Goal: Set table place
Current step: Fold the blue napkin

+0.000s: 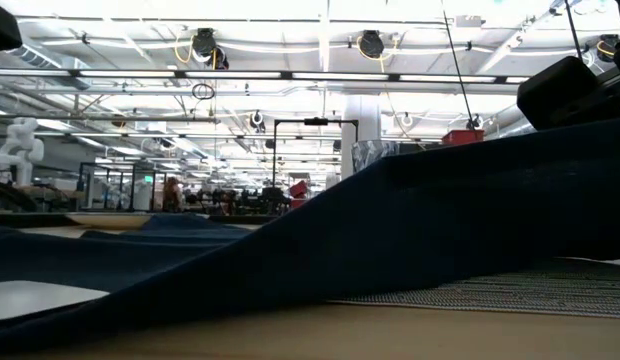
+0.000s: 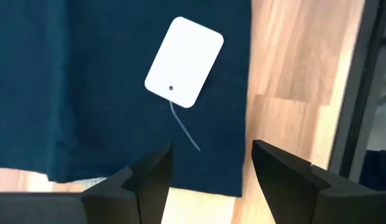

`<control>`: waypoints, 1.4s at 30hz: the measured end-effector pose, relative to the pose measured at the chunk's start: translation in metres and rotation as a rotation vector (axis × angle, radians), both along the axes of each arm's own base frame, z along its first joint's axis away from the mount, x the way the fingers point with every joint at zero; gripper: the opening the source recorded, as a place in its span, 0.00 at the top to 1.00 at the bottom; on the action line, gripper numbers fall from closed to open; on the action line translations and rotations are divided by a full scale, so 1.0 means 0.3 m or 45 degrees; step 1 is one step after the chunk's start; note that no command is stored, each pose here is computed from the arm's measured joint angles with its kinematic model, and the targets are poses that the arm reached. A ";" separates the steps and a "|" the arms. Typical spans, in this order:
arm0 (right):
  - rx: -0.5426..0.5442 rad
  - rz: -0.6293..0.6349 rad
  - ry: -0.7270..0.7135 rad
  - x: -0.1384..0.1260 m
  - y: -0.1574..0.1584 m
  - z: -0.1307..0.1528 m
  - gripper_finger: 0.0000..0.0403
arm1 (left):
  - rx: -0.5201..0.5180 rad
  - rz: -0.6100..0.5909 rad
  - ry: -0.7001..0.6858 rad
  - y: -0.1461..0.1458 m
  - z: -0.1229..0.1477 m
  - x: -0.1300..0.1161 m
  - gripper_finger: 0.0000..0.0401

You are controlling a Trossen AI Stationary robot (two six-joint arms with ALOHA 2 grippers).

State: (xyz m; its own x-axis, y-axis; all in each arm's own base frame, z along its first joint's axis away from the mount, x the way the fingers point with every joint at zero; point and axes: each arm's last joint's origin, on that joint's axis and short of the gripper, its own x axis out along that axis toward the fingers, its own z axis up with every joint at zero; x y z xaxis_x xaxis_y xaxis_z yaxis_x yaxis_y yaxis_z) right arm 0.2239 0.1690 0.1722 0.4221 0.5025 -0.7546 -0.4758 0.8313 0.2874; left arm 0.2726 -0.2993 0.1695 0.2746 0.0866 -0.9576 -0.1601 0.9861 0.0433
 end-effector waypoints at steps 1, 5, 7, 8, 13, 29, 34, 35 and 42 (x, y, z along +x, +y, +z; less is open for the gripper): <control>0.000 -0.001 0.000 0.000 0.000 0.000 1.00 | 0.001 0.000 0.000 0.000 -0.002 0.000 0.49; -0.003 0.004 -0.003 0.000 0.000 0.000 1.00 | 0.009 0.013 -0.016 0.000 -0.003 0.002 0.49; -0.005 0.008 -0.006 0.000 0.000 0.000 1.00 | 0.006 0.022 -0.018 0.000 -0.004 0.002 0.49; -0.006 0.010 -0.007 0.000 0.000 0.000 1.00 | 0.004 0.025 -0.020 0.001 -0.009 0.001 0.49; -0.008 0.008 -0.011 0.001 0.000 0.000 1.00 | -0.042 0.020 0.007 -0.003 -0.045 -0.001 0.49; 0.016 0.018 -0.065 0.009 0.006 0.010 1.00 | 0.243 0.209 0.158 0.069 -0.137 -0.004 0.49; 0.014 0.024 -0.070 0.010 0.006 0.010 1.00 | 0.318 0.205 0.134 0.087 -0.139 0.002 0.49; 0.013 0.024 -0.070 0.010 0.006 0.010 1.00 | 0.325 0.203 0.131 0.090 -0.139 0.003 0.49; 0.008 0.032 -0.076 0.010 0.006 0.010 1.00 | 0.319 0.137 0.160 0.082 -0.169 0.012 0.70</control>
State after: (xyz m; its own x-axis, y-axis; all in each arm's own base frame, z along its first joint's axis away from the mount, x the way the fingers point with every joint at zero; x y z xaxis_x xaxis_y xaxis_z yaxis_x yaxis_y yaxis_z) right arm 0.2268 0.1708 0.1752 0.4531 0.5185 -0.7252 -0.5131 0.8169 0.2635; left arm 0.2761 -0.2745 0.1189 0.1317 0.3466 -0.9287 -0.2409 0.9200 0.3092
